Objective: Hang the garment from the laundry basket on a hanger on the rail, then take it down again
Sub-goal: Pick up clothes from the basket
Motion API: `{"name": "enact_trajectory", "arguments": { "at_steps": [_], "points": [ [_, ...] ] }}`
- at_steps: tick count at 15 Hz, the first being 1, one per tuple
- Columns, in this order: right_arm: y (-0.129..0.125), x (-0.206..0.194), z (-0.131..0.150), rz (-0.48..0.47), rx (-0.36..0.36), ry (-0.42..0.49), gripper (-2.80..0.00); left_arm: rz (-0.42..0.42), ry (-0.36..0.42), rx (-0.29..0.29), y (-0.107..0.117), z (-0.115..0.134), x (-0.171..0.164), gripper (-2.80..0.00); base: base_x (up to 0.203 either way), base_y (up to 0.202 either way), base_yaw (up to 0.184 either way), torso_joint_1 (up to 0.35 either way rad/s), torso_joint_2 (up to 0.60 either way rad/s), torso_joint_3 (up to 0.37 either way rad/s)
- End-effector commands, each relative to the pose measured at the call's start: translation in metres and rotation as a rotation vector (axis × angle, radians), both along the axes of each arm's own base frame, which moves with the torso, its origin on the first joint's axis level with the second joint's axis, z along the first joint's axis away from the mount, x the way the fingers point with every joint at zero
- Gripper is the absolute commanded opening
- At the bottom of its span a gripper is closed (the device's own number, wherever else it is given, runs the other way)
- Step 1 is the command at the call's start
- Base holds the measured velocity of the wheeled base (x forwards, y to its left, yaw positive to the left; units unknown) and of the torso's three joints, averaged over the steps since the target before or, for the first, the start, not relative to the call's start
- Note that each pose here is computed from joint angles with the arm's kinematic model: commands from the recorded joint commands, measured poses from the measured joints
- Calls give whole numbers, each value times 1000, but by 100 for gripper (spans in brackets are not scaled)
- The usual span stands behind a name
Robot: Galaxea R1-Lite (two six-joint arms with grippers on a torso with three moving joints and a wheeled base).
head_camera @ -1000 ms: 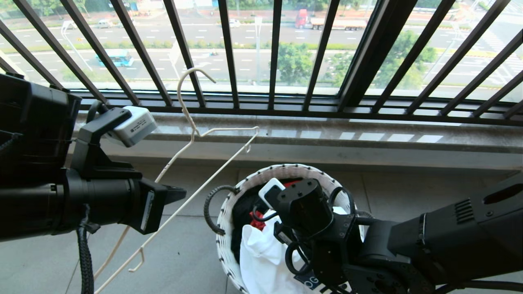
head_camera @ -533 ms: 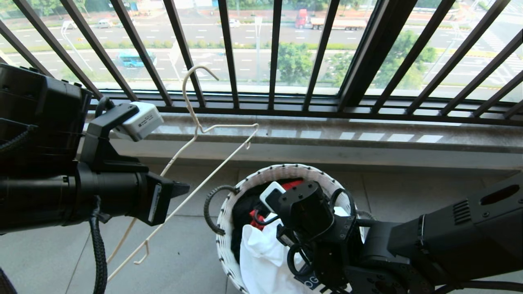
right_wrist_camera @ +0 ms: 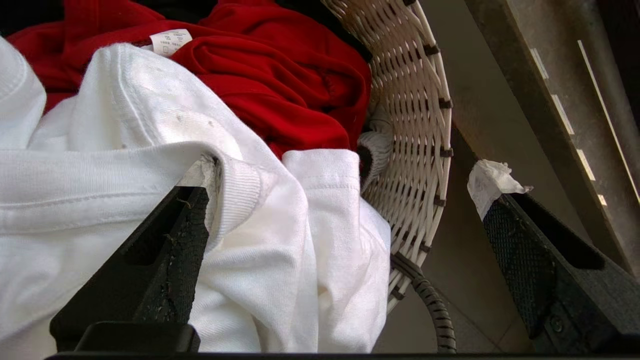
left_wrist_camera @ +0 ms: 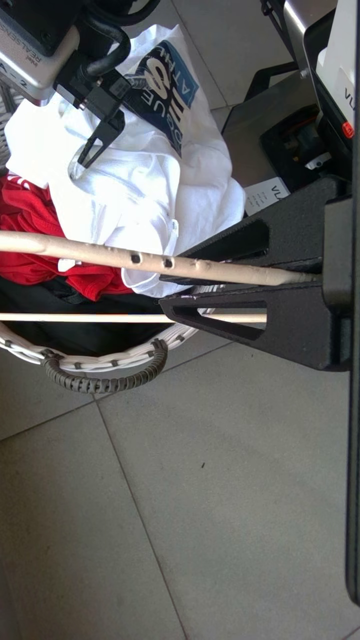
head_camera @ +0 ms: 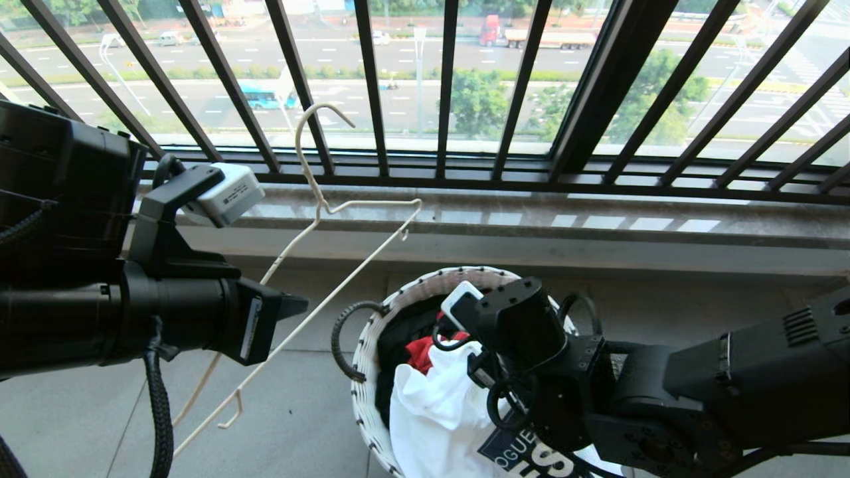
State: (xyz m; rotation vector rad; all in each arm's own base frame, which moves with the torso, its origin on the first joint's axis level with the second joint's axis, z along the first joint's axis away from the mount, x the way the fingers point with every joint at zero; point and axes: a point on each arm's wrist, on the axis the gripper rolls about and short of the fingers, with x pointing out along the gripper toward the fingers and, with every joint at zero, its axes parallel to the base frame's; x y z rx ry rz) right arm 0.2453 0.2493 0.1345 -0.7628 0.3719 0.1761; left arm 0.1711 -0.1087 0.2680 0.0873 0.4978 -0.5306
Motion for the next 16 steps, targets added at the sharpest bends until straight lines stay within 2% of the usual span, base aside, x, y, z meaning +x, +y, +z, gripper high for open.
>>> {"name": "enact_trajectory", "arguments": {
  "at_steps": [1,9,16],
  "points": [
    [-6,-4,11,-4,12,-17,0,1,7,4,-1,-1,1,-280,0,0,0,0,0,0],
    [-3,-4,5,1,-1,-2,0,0,15,10,-1,-4,2,-280,0,0,0,0,0,0],
    [6,-1,-10,11,-23,19,0,0,15,10,-1,-4,2,-280,0,0,0,0,0,0]
  ]
}}
